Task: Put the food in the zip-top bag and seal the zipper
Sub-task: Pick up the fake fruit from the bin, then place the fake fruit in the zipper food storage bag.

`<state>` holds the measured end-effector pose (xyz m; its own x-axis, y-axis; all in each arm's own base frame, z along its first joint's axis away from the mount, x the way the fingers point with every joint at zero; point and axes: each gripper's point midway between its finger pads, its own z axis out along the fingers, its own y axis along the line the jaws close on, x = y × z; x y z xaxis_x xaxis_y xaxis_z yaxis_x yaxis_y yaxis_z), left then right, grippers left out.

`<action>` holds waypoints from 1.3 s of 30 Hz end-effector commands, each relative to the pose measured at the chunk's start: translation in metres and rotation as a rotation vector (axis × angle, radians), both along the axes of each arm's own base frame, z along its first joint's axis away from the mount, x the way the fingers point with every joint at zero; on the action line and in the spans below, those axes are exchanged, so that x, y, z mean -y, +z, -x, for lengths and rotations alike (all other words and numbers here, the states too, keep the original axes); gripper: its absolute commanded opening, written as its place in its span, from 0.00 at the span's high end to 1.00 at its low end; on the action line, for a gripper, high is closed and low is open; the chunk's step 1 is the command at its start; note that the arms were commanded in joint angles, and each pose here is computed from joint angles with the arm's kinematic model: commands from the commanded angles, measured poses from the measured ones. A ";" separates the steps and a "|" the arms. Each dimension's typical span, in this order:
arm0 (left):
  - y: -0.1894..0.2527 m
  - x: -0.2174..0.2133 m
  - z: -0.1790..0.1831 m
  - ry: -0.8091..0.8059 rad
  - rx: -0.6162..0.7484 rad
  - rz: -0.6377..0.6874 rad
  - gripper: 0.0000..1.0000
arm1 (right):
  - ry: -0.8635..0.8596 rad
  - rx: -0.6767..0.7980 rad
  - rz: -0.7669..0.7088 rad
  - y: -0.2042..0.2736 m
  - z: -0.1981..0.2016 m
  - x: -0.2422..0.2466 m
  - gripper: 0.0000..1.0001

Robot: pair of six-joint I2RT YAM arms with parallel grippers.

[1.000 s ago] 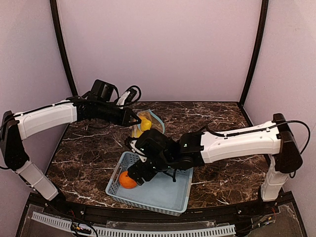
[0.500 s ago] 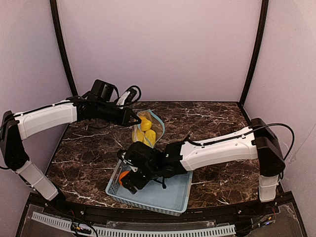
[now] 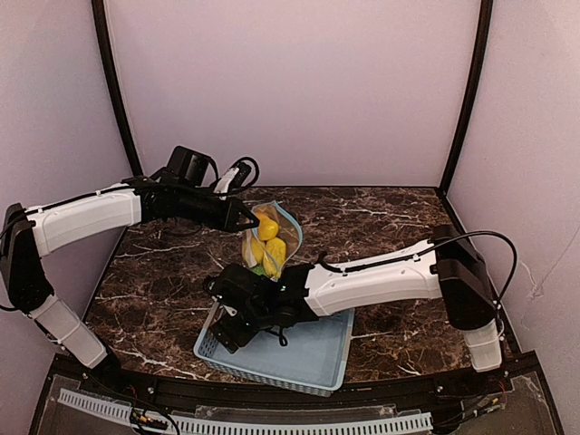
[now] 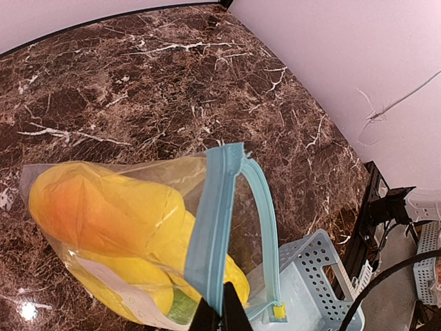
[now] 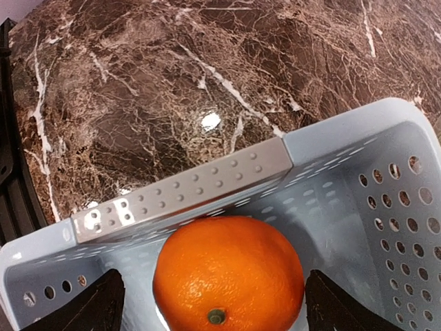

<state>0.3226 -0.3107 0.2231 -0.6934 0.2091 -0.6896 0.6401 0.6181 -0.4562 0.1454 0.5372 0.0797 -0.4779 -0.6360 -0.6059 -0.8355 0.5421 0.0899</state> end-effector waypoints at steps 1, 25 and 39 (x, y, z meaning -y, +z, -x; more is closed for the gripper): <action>0.006 0.000 0.004 -0.011 0.009 0.019 0.99 | -0.001 0.013 0.042 -0.013 -0.002 -0.002 0.12; 0.008 -0.001 0.003 -0.006 0.012 0.023 0.99 | -0.003 0.020 -0.132 0.071 0.009 0.026 0.39; 0.008 -0.002 0.002 -0.011 0.001 0.036 0.99 | -0.243 0.166 -0.303 0.164 -0.053 0.107 0.40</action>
<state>0.3225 -0.3111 0.2252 -0.6975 0.2013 -0.6877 0.6396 0.6076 -0.4708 0.1639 0.4405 0.2568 -0.4649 -0.3299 -0.8216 -0.7626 0.6206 0.1823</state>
